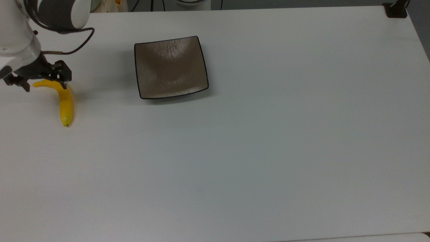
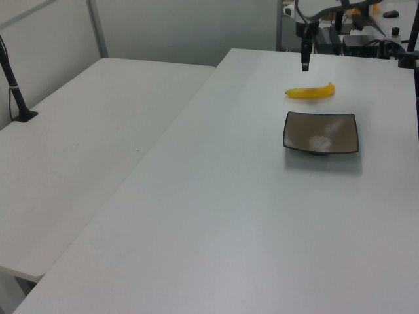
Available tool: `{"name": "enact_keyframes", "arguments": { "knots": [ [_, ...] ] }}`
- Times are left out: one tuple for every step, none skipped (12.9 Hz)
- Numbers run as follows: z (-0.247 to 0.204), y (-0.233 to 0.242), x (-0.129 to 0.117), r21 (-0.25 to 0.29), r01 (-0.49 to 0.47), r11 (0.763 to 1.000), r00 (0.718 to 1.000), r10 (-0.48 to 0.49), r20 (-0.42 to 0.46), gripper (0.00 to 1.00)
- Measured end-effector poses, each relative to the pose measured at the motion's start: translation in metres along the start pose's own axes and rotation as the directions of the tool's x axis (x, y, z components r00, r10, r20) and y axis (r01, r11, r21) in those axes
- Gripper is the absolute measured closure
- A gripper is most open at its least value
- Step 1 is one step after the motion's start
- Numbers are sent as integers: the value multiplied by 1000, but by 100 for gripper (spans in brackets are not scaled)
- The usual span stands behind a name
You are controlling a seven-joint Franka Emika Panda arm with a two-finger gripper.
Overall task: Bananas placed on a ceramic plate
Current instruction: 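Lower the open gripper over the banana's stem end, then close the gripper on the banana's stem end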
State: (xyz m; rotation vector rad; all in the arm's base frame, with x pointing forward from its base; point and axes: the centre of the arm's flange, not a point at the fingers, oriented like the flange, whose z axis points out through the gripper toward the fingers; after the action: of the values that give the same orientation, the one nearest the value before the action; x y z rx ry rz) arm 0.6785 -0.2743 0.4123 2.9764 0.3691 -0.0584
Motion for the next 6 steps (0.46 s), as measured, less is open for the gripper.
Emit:
{"name": "enact_keyframes", "arguments": {
  "knots": [
    [9, -1, 0, 0, 4, 1000, 1000, -4, 4, 0],
    [18, -3, -1, 7, 6, 1000, 1000, -6, 15, 0],
    [25, -5, -2, 15, 8, 1000, 1000, -9, 26, 0],
    [33, -7, -4, 24, 10, 1000, 999, -11, 39, 0],
    [42, -10, -5, 35, 12, 999, 998, -14, 54, 0],
    [51, -12, -6, 45, 13, 999, 998, -16, 67, 0]
  ]
}}
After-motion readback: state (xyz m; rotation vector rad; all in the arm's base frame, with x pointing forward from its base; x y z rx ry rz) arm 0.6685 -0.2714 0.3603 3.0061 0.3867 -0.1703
